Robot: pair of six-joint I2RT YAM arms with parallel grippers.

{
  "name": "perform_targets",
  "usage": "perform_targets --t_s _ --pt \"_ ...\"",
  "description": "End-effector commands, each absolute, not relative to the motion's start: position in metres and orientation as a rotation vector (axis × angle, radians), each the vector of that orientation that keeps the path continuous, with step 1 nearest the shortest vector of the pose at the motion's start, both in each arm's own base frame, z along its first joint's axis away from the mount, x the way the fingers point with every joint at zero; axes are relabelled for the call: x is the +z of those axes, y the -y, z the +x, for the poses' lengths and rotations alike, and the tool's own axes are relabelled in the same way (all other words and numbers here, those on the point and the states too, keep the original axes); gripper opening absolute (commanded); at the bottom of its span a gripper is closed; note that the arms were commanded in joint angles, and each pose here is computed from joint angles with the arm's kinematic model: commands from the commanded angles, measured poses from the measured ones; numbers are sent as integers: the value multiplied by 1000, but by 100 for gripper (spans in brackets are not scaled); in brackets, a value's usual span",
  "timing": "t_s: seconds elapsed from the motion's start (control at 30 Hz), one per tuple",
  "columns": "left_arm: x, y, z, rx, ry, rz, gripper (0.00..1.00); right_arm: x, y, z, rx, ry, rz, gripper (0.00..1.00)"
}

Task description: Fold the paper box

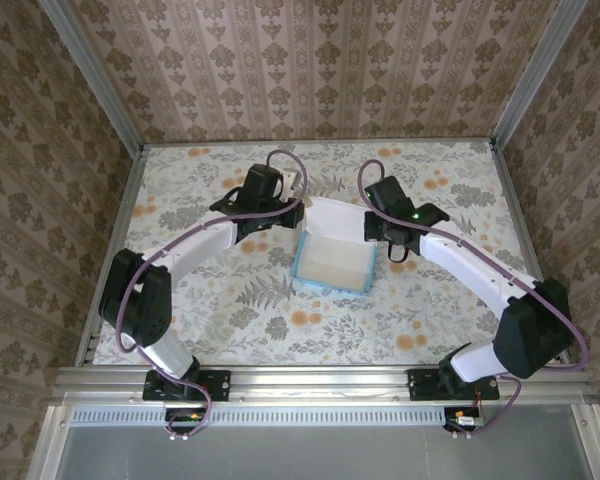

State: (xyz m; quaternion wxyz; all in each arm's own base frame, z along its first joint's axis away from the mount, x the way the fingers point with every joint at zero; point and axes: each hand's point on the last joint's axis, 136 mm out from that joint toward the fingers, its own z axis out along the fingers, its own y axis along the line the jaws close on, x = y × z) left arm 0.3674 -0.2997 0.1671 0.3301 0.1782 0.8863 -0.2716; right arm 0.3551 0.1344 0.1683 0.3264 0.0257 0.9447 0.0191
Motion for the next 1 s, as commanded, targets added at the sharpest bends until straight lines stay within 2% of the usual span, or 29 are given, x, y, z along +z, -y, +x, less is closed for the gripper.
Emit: perform_targets --t_s 0.0,0.3,0.57,0.97 --pt "154 312 368 -745 -2335 349 0 209 -148 394 178 -2278 194 4" --pt "140 306 369 -712 -2269 269 0 204 -150 412 240 -2165 265 4" --pt "134 307 356 -676 -2221 247 0 180 -141 394 240 -2131 261 4" --pt "127 308 324 -637 -2153 300 0 173 -138 361 325 -2038 206 5"
